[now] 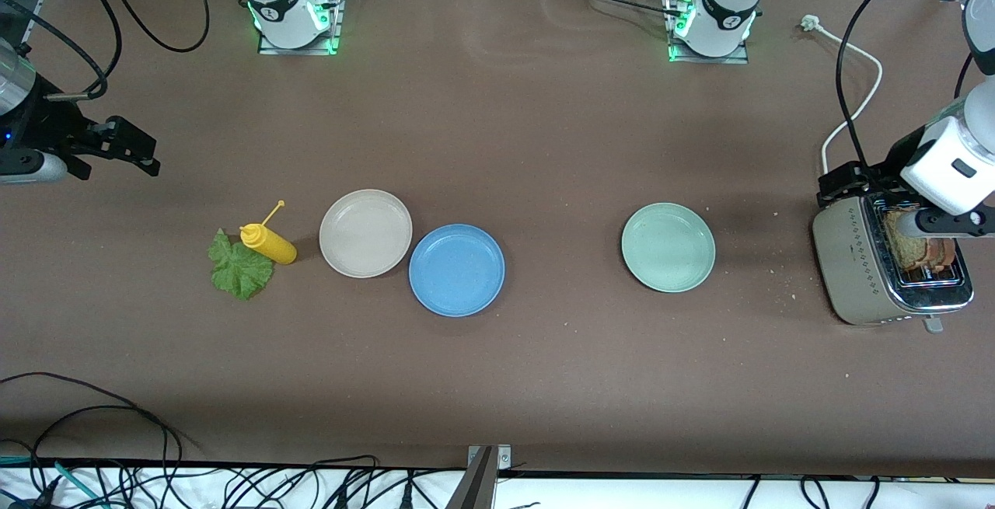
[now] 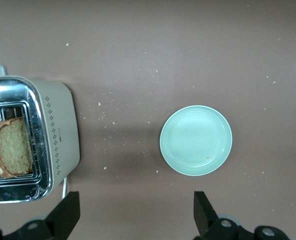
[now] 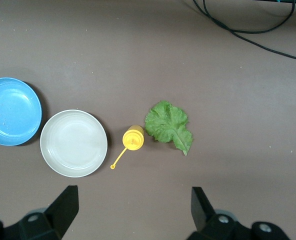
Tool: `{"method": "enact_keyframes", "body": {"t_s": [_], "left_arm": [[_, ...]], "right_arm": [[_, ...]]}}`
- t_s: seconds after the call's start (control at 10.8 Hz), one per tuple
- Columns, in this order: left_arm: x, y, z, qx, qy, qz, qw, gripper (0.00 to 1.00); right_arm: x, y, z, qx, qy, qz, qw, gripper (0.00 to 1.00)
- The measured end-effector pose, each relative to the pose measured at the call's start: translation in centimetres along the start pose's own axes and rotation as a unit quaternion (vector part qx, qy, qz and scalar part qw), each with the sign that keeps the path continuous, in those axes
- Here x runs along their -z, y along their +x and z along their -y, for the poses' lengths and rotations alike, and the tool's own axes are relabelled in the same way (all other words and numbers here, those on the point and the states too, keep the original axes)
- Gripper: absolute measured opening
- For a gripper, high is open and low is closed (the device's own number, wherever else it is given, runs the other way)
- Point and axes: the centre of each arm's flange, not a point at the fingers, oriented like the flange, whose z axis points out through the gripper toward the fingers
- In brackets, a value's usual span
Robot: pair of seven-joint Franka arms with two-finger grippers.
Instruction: Make sandwich in blue plate with both arms
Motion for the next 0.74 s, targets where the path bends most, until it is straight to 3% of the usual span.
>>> {"method": "enact_keyframes", "body": {"t_s": [0.28, 0.74], "left_arm": [[0.03, -0.02, -0.52, -0.029, -0.001, -0.001, 1.0, 1.0], [-0.08, 0.05, 0.41, -0.026, -0.001, 0.001, 1.0, 1.0]], "right_arm": [[-0.03, 0.01, -0.22, -0.002, 0.0, 0.0, 1.0, 1.0], [-0.04, 0.01, -0.26, -0.002, 0.0, 0.0, 1.0, 1.0]]}}
